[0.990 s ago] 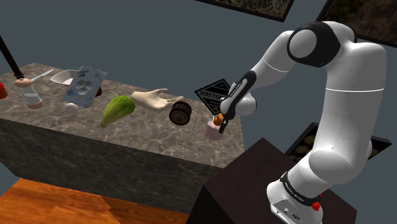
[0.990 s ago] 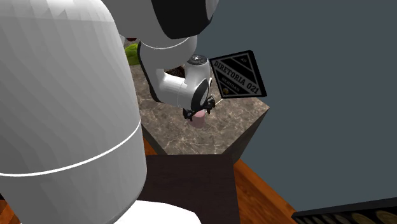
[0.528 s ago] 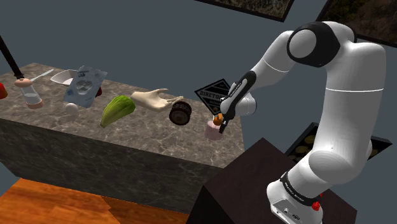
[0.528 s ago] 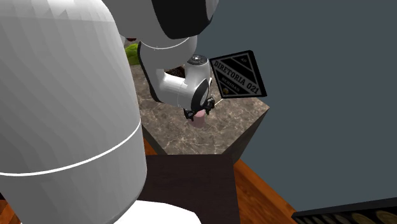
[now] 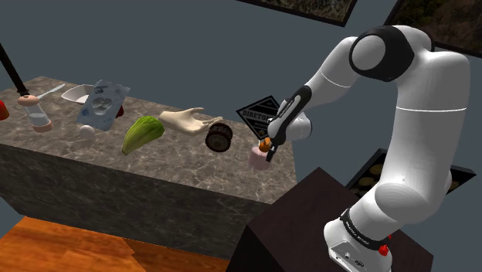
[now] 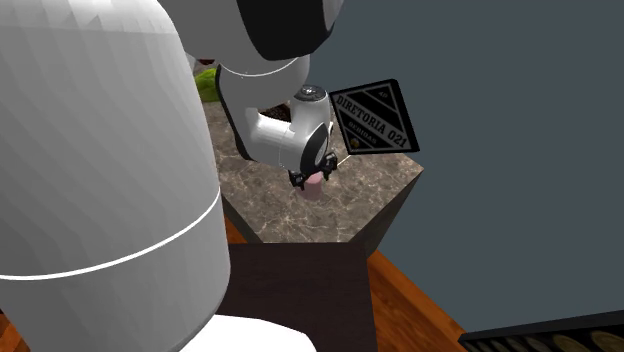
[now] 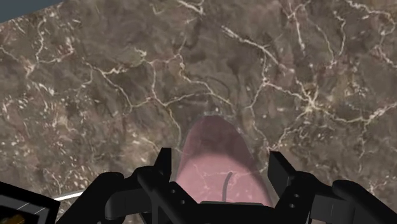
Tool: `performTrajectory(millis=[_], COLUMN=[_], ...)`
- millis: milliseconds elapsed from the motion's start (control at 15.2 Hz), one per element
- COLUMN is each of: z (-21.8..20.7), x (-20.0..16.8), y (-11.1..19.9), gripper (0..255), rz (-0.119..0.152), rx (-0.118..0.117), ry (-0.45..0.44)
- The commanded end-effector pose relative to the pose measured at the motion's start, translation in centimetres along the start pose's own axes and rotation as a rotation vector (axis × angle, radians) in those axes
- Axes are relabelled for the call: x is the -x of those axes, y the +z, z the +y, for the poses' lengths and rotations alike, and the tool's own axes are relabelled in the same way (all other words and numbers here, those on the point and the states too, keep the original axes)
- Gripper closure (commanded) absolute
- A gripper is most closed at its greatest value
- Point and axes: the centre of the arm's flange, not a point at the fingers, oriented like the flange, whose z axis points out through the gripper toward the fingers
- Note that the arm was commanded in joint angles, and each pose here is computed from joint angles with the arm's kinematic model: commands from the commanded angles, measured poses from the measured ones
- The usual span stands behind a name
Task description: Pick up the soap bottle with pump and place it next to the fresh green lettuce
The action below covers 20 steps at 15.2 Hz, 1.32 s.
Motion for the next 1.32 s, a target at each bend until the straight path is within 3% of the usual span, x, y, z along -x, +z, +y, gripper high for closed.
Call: performTrajectory(millis=[0,1254], z=[0.0,0.4], x=[-0.1,-0.1], y=[-0.8,-10.8], gripper=[255,255], rz=[0.000,0.000], rx=[0.000,0.000], ry=[-0.001,-0.001])
